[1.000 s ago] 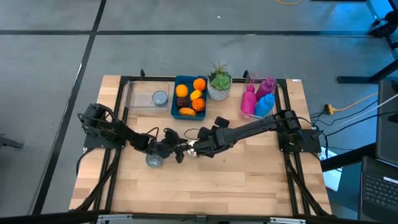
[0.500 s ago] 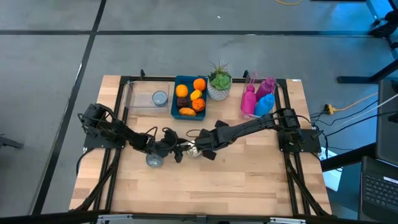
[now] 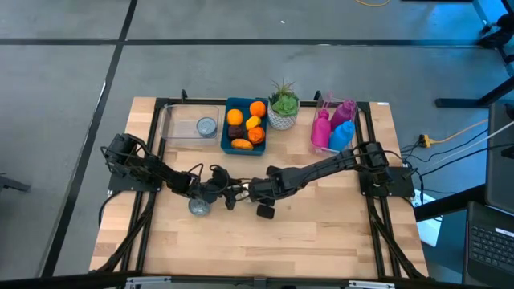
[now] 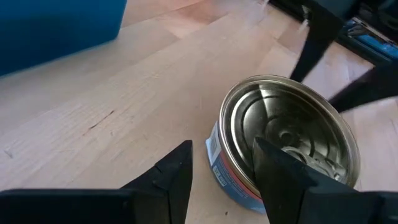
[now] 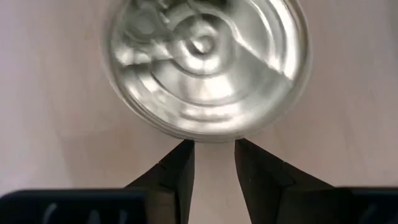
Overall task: Pick & Place Food Item
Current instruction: Stack the blue and pink tuna can on top of the blue tuna can into the left transparent bin
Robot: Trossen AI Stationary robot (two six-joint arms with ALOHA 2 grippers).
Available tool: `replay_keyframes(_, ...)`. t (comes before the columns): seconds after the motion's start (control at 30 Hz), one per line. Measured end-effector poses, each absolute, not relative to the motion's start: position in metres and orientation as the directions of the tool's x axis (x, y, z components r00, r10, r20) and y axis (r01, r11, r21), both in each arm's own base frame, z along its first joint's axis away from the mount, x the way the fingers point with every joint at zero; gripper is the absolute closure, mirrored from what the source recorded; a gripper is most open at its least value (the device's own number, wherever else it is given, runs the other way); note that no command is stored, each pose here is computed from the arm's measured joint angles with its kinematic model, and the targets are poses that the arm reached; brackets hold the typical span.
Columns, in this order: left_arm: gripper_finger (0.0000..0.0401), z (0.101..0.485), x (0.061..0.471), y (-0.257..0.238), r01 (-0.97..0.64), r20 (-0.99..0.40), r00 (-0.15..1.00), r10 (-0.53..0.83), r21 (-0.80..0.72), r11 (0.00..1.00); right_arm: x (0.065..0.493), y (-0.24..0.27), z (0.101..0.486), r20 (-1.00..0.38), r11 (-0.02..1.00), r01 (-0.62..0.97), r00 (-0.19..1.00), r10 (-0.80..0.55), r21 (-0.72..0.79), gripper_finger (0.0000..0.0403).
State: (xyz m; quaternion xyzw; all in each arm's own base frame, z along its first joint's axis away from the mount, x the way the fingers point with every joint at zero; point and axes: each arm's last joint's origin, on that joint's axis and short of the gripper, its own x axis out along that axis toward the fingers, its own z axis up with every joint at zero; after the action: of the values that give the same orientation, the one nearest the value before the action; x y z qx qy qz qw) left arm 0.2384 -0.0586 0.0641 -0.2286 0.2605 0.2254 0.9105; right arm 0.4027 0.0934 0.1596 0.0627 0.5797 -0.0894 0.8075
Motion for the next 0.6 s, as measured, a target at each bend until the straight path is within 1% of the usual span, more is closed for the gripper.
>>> replay_keyframes(0.17,0.0249,0.0639,0.2380,-0.0585,-0.530,-0.578,0.762,0.292,-0.298,0.794,0.4062,0.0952,0.1604,-0.938,0.979,0.199,0.345,-0.035,0.037,0.0288)
replay_keyframes(0.6,0.0249,0.0633,0.2366,-0.0577,-0.540,-0.575,0.758,0.308,-0.287,0.791,0.4094,0.0948,0.1650,-0.914,0.980,0.199,0.395,-0.091,-0.011,0.0294)
